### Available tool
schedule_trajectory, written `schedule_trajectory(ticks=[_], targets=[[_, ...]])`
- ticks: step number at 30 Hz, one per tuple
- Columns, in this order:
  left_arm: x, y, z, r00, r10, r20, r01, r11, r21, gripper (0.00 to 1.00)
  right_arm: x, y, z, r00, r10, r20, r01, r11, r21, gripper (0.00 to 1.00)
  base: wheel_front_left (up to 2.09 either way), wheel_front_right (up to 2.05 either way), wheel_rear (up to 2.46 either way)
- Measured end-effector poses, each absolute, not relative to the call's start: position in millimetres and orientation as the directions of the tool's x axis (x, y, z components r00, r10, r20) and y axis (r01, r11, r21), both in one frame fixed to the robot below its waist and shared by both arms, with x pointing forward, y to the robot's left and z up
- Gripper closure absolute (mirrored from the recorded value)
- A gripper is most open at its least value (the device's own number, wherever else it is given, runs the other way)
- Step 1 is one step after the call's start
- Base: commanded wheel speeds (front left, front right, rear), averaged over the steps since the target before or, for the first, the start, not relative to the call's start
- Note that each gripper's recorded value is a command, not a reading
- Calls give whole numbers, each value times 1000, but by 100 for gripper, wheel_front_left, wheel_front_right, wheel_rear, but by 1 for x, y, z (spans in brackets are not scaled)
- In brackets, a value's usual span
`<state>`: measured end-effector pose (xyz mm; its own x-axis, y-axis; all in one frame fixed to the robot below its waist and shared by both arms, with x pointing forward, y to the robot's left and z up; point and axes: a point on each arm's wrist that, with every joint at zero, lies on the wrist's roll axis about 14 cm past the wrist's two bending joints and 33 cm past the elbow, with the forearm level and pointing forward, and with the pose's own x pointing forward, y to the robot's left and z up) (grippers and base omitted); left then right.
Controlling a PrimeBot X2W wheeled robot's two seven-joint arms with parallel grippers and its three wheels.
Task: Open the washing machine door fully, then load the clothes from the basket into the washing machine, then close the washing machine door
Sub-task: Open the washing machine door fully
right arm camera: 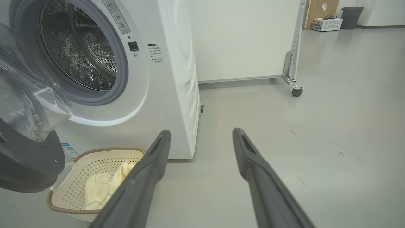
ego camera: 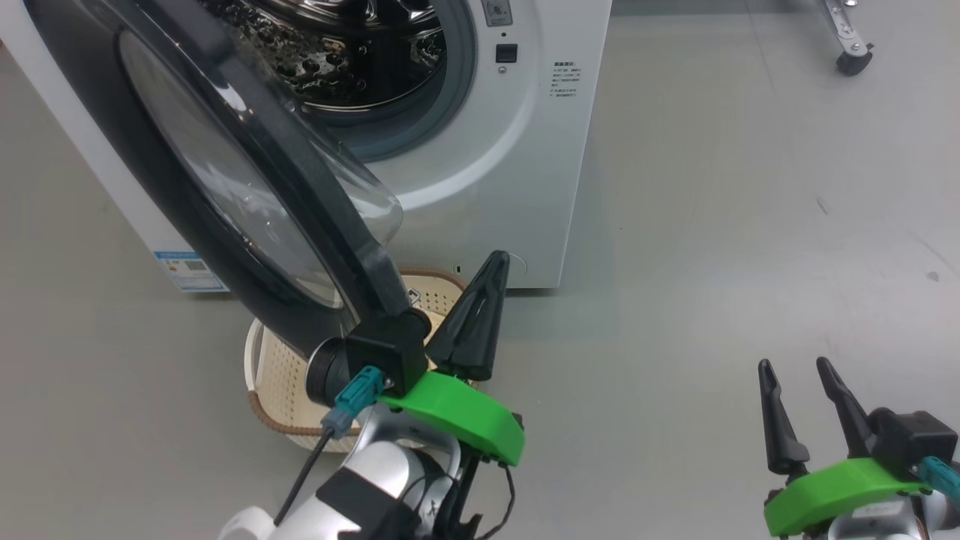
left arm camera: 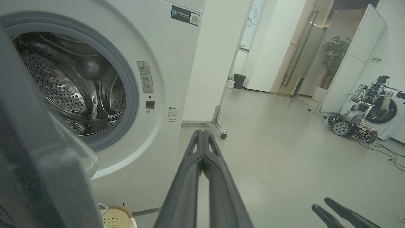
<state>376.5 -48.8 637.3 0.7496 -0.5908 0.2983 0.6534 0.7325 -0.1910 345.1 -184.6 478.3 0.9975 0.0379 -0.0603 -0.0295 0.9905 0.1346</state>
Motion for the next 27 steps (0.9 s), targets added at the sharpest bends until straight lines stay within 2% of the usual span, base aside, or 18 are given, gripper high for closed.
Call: schedule_trajectory(ticks=[13,27], targets=[[409,-30,559,856,-511,80,515,826,-231,100,344,-186,475,997,32,-72,-22,991,133,0,0,0,0],[424,-13,556,886,-455,88,462,855,-237,100,350,-182,471,995,46,-83,-35,990,135,0,0,0,0]])
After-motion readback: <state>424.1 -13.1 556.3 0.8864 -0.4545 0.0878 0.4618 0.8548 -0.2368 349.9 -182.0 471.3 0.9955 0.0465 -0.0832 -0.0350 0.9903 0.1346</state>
